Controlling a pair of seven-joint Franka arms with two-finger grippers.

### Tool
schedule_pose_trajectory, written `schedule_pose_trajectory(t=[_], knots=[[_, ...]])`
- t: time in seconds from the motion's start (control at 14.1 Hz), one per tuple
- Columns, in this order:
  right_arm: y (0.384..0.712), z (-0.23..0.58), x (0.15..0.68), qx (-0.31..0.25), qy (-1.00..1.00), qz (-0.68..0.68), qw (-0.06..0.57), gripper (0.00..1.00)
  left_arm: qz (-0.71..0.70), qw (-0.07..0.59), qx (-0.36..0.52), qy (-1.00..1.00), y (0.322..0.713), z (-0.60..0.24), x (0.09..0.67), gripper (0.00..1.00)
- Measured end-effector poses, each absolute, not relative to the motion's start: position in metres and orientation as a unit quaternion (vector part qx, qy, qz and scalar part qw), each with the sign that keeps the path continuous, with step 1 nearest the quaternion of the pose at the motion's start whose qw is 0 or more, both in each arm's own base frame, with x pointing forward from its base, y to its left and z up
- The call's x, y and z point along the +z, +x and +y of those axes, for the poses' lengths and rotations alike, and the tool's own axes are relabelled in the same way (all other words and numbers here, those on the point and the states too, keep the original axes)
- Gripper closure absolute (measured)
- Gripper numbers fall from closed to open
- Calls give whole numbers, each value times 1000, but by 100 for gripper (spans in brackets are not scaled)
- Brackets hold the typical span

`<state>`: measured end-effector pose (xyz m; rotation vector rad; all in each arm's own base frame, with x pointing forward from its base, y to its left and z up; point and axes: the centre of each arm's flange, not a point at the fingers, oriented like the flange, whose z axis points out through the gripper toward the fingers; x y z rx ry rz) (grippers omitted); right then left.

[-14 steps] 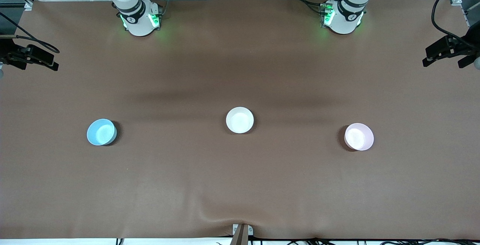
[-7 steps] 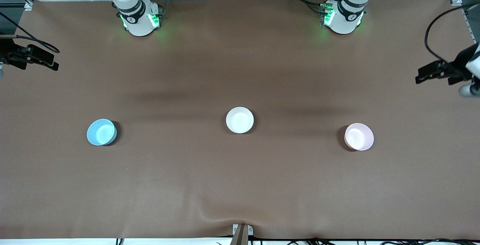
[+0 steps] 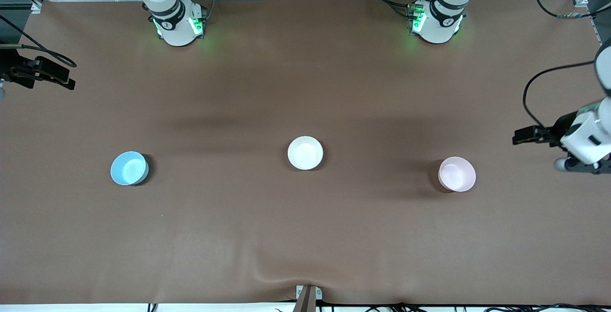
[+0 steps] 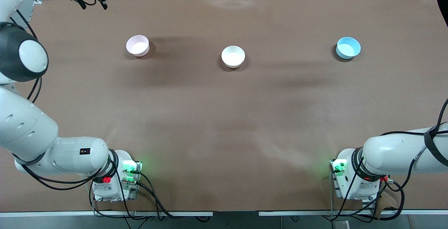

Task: Stack pink and blue bowls on white bowl
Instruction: 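Reach the left gripper down to the pink bowl and grasp its rim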

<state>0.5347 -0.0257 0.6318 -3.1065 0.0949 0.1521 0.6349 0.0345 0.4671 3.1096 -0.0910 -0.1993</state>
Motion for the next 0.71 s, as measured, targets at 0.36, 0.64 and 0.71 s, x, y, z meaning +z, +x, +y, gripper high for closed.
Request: schedule_pose_trajectory(t=[0.36, 0.64, 0.71], knots=[[535, -25, 632, 49, -998, 30, 15, 0, -34, 12, -68, 997, 656, 32, 406, 0], [535, -25, 632, 49, -998, 30, 15, 0, -50, 13, -62, 997, 663, 28, 349, 0], [535, -25, 632, 49, -998, 30, 15, 0, -51, 13, -58, 997, 663, 27, 334, 0]])
